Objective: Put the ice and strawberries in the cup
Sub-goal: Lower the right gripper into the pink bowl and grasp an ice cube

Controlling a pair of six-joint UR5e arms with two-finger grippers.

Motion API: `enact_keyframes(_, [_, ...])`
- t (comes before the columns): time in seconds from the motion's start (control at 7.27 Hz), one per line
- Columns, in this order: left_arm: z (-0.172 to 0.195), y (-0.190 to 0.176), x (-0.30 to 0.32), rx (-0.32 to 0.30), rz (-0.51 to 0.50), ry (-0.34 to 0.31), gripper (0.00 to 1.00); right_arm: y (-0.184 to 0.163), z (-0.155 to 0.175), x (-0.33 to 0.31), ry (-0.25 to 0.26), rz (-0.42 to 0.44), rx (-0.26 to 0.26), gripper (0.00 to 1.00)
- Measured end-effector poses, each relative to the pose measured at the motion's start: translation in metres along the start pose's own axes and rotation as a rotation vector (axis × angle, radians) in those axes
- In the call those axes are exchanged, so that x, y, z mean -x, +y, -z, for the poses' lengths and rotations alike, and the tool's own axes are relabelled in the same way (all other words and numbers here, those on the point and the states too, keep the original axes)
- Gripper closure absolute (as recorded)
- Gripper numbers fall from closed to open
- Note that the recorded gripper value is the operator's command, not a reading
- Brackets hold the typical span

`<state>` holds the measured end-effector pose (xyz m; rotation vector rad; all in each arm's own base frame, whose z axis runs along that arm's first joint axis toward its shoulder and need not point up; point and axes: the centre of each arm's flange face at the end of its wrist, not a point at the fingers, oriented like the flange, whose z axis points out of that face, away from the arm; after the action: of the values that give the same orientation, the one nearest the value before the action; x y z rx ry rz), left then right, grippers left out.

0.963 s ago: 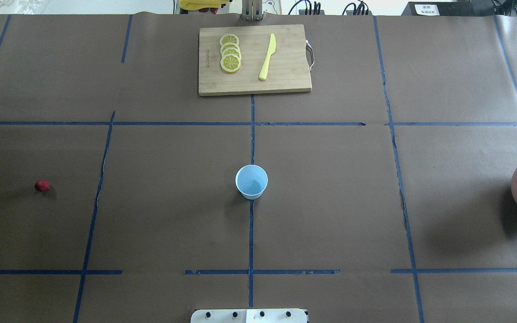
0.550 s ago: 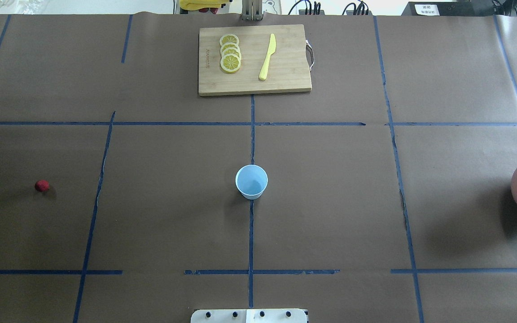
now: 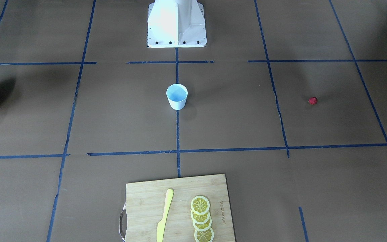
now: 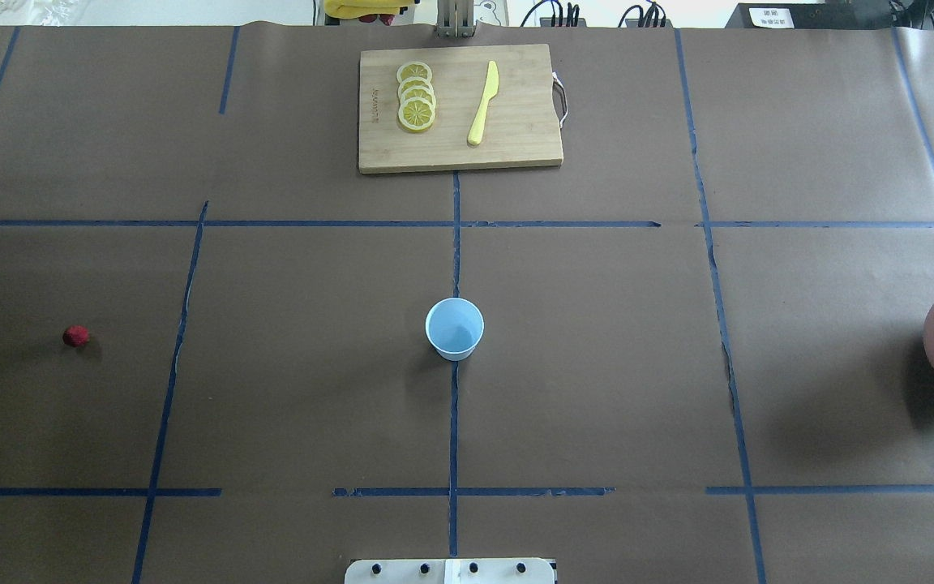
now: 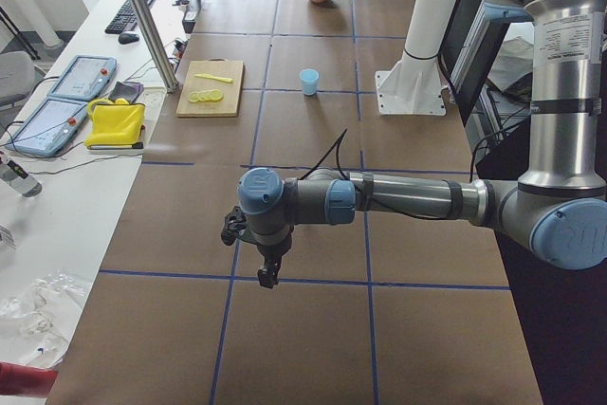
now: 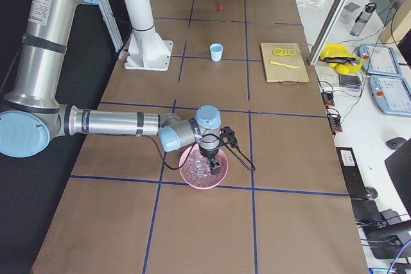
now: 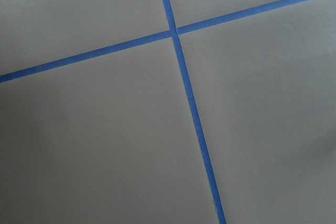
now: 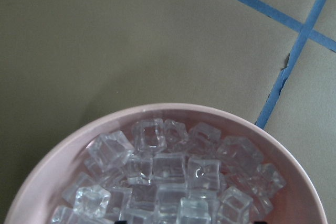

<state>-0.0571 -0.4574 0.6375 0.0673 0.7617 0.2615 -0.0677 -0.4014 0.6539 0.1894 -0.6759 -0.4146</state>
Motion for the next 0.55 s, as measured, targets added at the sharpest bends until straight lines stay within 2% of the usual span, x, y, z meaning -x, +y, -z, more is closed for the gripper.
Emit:
enact_keyframes(0.28, [0.0000,0.0000,0.0000,0.000,0.000,0.000,0.00,-0.0002,-0.0043,0.0006,-0.002,0.005,0.007,0.27])
enact_keyframes(0.41, [0.0001,-0.0002,-0.0001,0.000,0.000,0.000,0.00,-0.0015,-0.0054,0.0010,-0.002,0.007,0.008,0.37])
enact_keyframes(0.55, [0.0005,-0.0008,-0.0003,-0.001,-0.001,-0.001,0.00,-0.0035,-0.0060,0.0010,-0.001,0.008,0.008,0.55])
